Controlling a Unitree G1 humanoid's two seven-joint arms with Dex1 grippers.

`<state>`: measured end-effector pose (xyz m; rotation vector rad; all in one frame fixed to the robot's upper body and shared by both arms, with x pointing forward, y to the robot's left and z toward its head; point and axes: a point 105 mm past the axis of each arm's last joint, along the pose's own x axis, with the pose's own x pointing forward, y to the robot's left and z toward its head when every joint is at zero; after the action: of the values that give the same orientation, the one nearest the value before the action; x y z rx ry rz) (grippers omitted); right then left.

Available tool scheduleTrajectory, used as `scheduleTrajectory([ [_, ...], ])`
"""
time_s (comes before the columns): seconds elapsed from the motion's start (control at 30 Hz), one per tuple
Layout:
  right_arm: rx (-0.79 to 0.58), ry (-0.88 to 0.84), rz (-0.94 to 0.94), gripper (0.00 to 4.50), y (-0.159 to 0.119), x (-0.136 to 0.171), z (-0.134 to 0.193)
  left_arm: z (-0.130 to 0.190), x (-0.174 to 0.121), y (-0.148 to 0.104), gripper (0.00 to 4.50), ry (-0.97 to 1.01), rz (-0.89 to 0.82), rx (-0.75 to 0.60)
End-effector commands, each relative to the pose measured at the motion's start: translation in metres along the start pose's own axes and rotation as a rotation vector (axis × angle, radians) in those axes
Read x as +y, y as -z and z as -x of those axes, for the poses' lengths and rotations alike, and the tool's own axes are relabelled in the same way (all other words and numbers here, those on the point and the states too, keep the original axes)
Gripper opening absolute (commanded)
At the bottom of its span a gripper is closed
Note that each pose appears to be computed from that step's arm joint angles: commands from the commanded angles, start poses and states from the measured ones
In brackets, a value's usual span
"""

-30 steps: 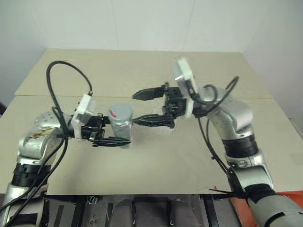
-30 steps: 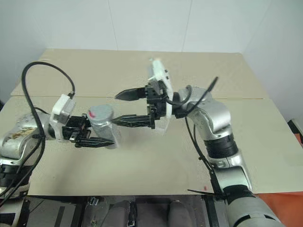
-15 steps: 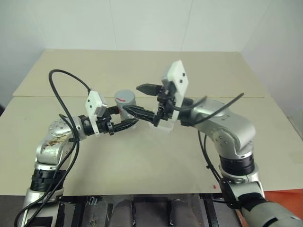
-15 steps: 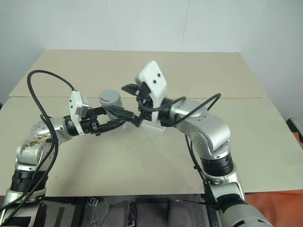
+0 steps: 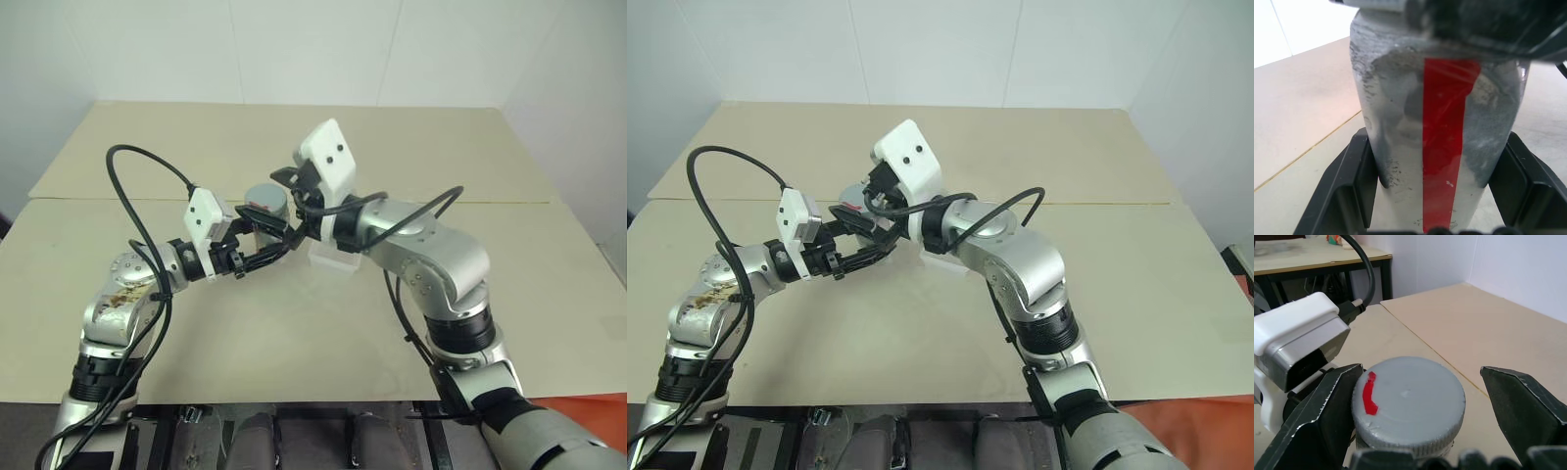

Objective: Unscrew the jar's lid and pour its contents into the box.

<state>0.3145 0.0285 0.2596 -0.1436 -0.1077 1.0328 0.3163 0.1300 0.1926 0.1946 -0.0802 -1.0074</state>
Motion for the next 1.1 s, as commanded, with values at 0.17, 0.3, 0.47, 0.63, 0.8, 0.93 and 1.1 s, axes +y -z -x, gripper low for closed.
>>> scheduleTrajectory([
  [0.17, -0.064, 0.002, 0.049, 3.58, -0.02, 0.001, 0.0, 0.003, -0.008, -0.009, 2.78, 0.03, -0.031, -0.025],
  [0.3, -0.071, -0.011, 0.043, 2.76, -0.021, 0.002, 0.002, 0.004, -0.009, -0.008, 2.78, 0.037, -0.027, -0.024],
  [0.47, -0.066, -0.036, 0.056, 2.76, -0.019, 0.004, 0.005, 0.004, -0.011, -0.007, 2.78, 0.072, -0.023, -0.017],
  [0.63, -0.104, -0.236, 0.036, 2.76, -0.019, 0.012, 0.02, 0.01, -0.021, -0.014, 2.78, 0.208, -0.02, -0.072],
  [0.8, -0.116, -0.584, -0.008, 2.76, -0.016, 0.031, 0.046, 0.016, -0.028, -0.022, 2.78, 0.355, -0.016, -0.112],
  [0.93, -0.091, -0.863, 0.015, 2.76, -0.011, 0.042, 0.063, 0.019, -0.036, -0.03, 2.78, 0.479, 0.003, -0.138],
  [1.1, -0.084, -1.044, 0.027, 2.76, -0.01, 0.043, 0.07, 0.018, -0.043, -0.035, 2.78, 0.578, -0.022, -0.148],
])
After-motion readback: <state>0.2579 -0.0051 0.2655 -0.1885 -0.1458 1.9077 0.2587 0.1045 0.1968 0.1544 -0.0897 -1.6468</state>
